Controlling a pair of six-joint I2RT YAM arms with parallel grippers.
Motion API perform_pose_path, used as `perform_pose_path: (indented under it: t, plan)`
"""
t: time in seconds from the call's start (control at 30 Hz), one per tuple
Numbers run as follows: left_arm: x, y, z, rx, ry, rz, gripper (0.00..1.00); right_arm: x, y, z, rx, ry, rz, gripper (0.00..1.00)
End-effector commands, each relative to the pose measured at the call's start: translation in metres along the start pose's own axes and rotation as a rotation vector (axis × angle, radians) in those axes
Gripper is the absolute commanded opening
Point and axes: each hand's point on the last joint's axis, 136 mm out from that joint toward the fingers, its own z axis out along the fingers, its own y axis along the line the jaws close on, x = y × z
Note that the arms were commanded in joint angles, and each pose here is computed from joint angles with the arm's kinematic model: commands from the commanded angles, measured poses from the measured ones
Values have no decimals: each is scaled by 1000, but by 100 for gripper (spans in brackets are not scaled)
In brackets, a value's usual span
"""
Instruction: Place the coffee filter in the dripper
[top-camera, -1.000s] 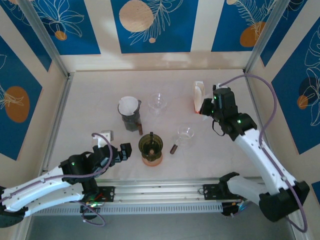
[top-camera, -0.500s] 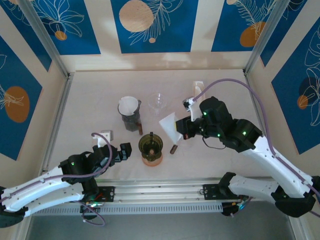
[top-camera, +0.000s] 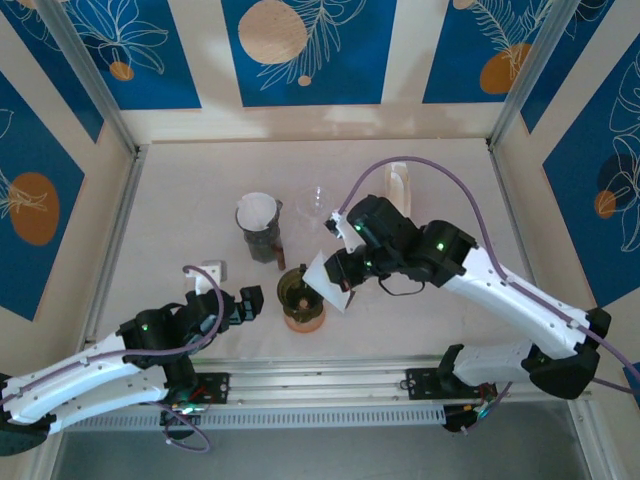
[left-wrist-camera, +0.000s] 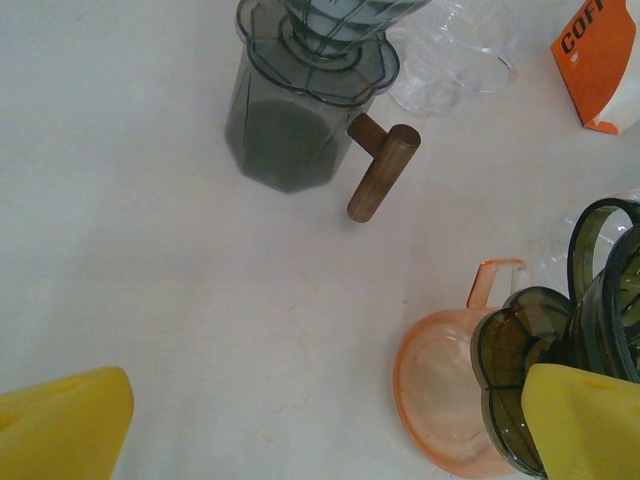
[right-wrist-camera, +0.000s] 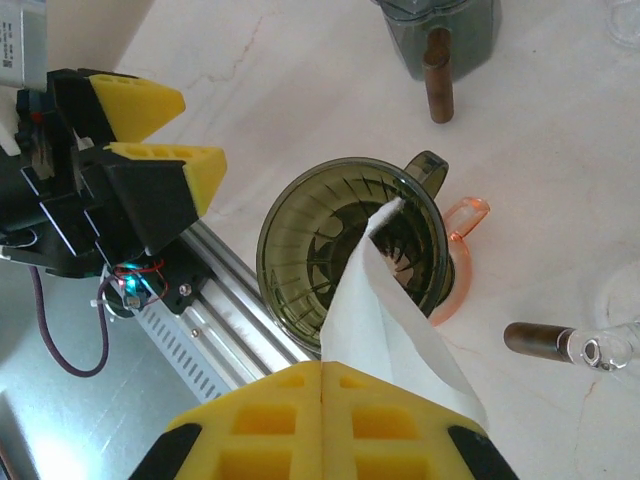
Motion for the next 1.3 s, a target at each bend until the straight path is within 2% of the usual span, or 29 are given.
perform_pose_path:
  t: [0.0, 0.23, 0.57, 0.83, 1.27]
  plan:
    - [-9, -9, -7, 42, -8, 6, 100, -2, 12, 0, -25, 47, -25, 0]
    - [-8, -16, -9, 78, 13, 31, 100, -5, 21, 27, -13, 164, -69, 0]
    - [-9, -20, -13, 112, 16, 28, 100, -13, 38, 62, -27, 238, -119, 0]
    - [-6, -22, -13, 123, 29, 25, 100, -7, 29, 92, -3, 267, -107, 0]
    - [-8, -26, -15, 140, 32, 15, 100, -2, 21, 117, -1, 258, -66, 0]
